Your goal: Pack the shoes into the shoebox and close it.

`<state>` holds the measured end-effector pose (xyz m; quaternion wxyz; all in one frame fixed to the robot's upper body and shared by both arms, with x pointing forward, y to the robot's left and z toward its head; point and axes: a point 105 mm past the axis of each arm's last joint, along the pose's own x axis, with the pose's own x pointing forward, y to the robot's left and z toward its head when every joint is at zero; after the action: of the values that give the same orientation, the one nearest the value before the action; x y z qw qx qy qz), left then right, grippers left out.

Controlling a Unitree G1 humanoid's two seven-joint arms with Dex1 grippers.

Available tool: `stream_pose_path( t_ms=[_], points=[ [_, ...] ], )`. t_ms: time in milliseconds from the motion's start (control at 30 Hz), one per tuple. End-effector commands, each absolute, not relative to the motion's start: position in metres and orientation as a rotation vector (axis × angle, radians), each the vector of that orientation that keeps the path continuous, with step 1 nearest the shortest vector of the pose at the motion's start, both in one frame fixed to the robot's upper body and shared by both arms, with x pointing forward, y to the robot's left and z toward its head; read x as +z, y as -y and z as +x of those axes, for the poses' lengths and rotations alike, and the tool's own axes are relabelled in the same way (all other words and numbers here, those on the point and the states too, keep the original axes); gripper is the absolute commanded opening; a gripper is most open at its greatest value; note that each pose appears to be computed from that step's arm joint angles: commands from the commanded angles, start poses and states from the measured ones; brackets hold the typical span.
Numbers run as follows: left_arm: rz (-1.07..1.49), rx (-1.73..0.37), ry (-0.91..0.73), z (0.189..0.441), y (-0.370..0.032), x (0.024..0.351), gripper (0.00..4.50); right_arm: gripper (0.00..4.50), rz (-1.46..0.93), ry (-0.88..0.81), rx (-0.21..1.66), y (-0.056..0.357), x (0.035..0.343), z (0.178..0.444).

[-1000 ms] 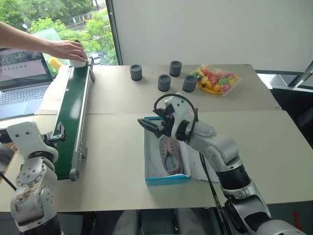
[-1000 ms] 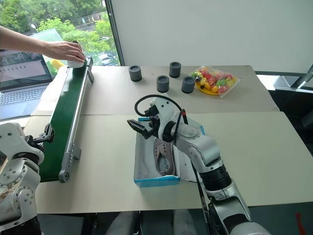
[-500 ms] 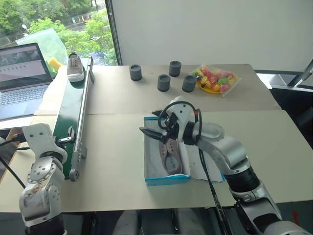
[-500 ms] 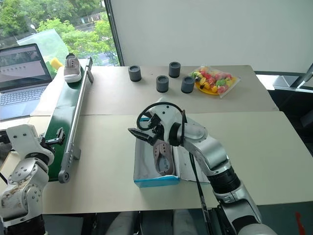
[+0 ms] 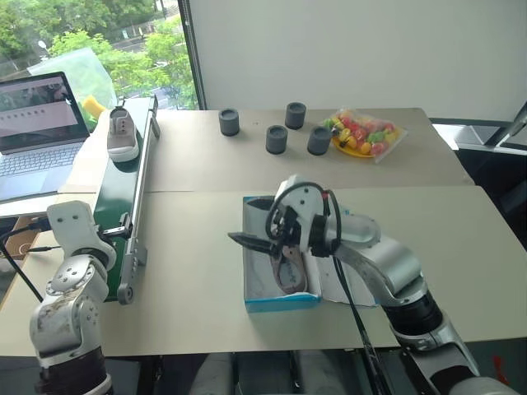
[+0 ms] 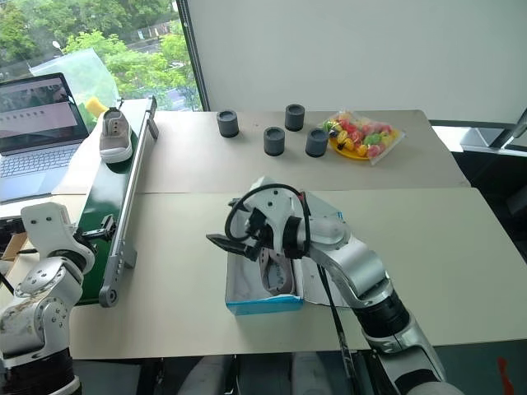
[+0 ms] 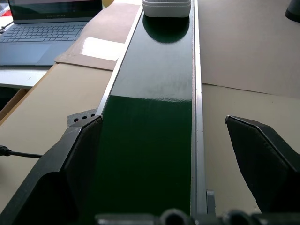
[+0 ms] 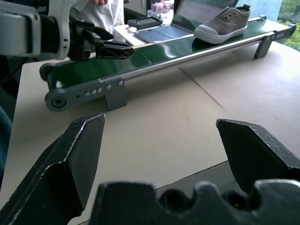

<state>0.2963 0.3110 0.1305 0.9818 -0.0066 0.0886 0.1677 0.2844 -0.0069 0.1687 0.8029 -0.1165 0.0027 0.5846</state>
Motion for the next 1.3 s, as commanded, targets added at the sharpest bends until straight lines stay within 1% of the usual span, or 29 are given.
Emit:
stream_pose_path(
  t_ms=[33, 267, 733, 1033, 1100, 1133, 1167, 1233, 1300],
  points=[
    [-0.001, 0.339, -0.153, 0.298, -0.313, 0.14, 4.5, 4.49, -0.288, 0.075, 1.3, 0.003, 0.18, 0.275],
    [-0.008, 0.353, -0.193, 0.293, -0.314, 0.131, 4.5, 4.49, -0.287, 0.072, 1.306, 0.002, 0.177, 0.274],
    [-0.008, 0.378, -0.204, 0.289, -0.32, 0.128, 4.5, 4.49, -0.272, 0.075, 1.295, 0.0, 0.178, 0.276],
    [-0.053, 0.456, -0.244, 0.286, -0.329, 0.115, 4.5, 4.49, -0.259, 0.076, 1.279, 0.002, 0.181, 0.278],
    [-0.067, 0.444, -0.236, 0.288, -0.325, 0.115, 3.96, 4.5, -0.255, 0.077, 1.273, 0.002, 0.182, 0.278],
    [-0.066, 0.436, -0.237, 0.289, -0.323, 0.114, 3.78, 4.5, -0.254, 0.077, 1.27, 0.003, 0.182, 0.279],
    [-0.064, 0.433, -0.238, 0.29, -0.322, 0.114, 3.39, 4.5, -0.253, 0.077, 1.267, 0.003, 0.182, 0.279],
    [-0.052, 0.421, -0.24, 0.291, -0.319, 0.115, 2.83, 4.5, -0.251, 0.077, 1.261, 0.003, 0.183, 0.28],
    [-0.044, 0.418, -0.237, 0.292, -0.318, 0.116, 2.66, 4.5, -0.25, 0.076, 1.256, 0.003, 0.183, 0.281]
  ],
)
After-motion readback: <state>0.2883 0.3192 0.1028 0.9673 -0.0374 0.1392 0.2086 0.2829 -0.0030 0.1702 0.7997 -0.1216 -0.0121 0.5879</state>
